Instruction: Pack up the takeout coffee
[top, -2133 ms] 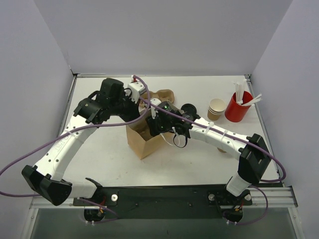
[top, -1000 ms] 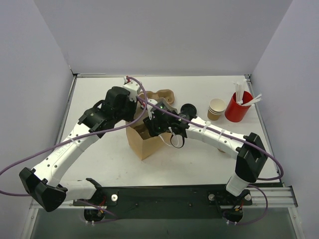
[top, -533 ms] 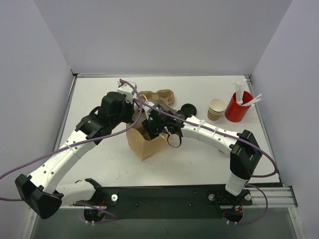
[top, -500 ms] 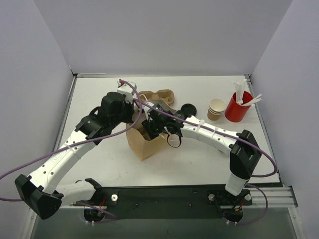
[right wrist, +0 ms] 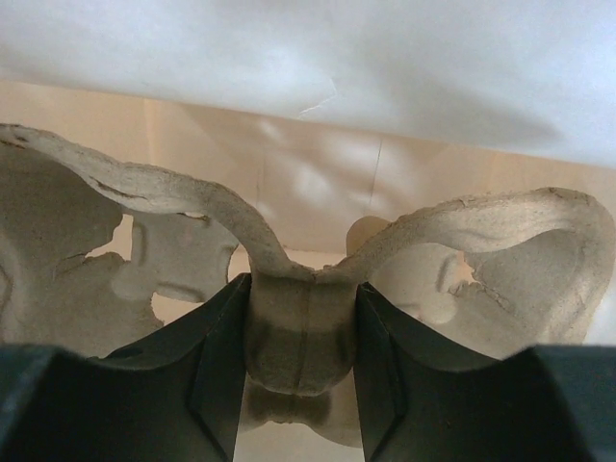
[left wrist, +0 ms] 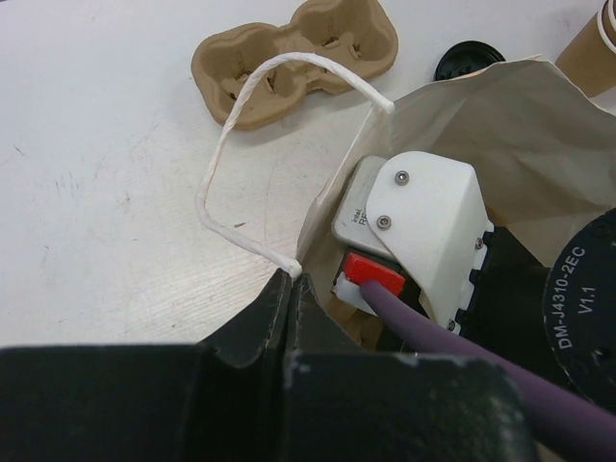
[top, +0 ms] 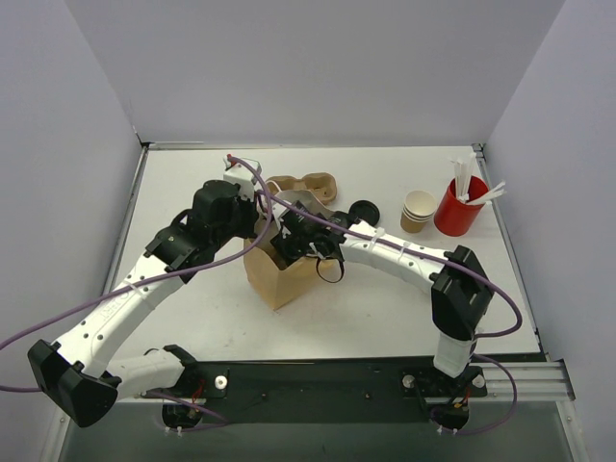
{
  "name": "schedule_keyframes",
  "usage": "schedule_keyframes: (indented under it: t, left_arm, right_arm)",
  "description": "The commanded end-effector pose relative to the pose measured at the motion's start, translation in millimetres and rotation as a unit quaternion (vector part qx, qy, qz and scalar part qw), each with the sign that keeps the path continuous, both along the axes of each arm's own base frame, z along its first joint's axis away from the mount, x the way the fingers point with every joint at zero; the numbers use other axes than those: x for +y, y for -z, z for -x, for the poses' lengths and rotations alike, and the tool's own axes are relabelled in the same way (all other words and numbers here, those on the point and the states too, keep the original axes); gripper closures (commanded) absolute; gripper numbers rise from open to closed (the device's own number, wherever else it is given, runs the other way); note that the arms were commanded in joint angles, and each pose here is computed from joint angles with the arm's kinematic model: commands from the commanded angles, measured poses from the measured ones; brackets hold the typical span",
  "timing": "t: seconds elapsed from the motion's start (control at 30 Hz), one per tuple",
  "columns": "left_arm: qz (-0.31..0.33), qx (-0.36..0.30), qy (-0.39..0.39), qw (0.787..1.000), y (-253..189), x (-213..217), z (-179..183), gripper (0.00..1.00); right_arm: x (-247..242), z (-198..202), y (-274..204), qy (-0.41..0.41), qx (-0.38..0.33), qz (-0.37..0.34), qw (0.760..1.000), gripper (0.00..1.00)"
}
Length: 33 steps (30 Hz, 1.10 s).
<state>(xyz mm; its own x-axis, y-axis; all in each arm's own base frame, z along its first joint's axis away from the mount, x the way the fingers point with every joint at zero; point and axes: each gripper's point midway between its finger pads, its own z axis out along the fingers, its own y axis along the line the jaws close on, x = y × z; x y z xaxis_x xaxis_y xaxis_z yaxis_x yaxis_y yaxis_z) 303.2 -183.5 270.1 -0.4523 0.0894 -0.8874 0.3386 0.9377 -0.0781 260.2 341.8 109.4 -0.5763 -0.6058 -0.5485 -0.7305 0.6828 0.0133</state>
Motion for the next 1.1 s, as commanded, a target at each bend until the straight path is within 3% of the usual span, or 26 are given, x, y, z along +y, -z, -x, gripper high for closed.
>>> schedule_keyframes:
  t: [0.0, 0.57, 1.07]
  left_arm:
    - [0.04, -0.061, 0.034, 0.997, -36, -16, -3, 1.0]
    - [0.033, -0.051, 0.048, 0.997, -27, -18, 1, 1.0]
    - [0.048, -0.021, 0.052, 0.997, -17, -23, 7, 1.0]
  right_arm:
    - [-31, 21, 37, -0.01, 0.054, 0.091, 0.994, 0.6]
    - [-14, 12, -9, -0.012, 0.029, 0.054, 0.998, 0.31]
    - [-2, 3, -58, 0.001, 0.009, 0.017, 1.0, 0.16]
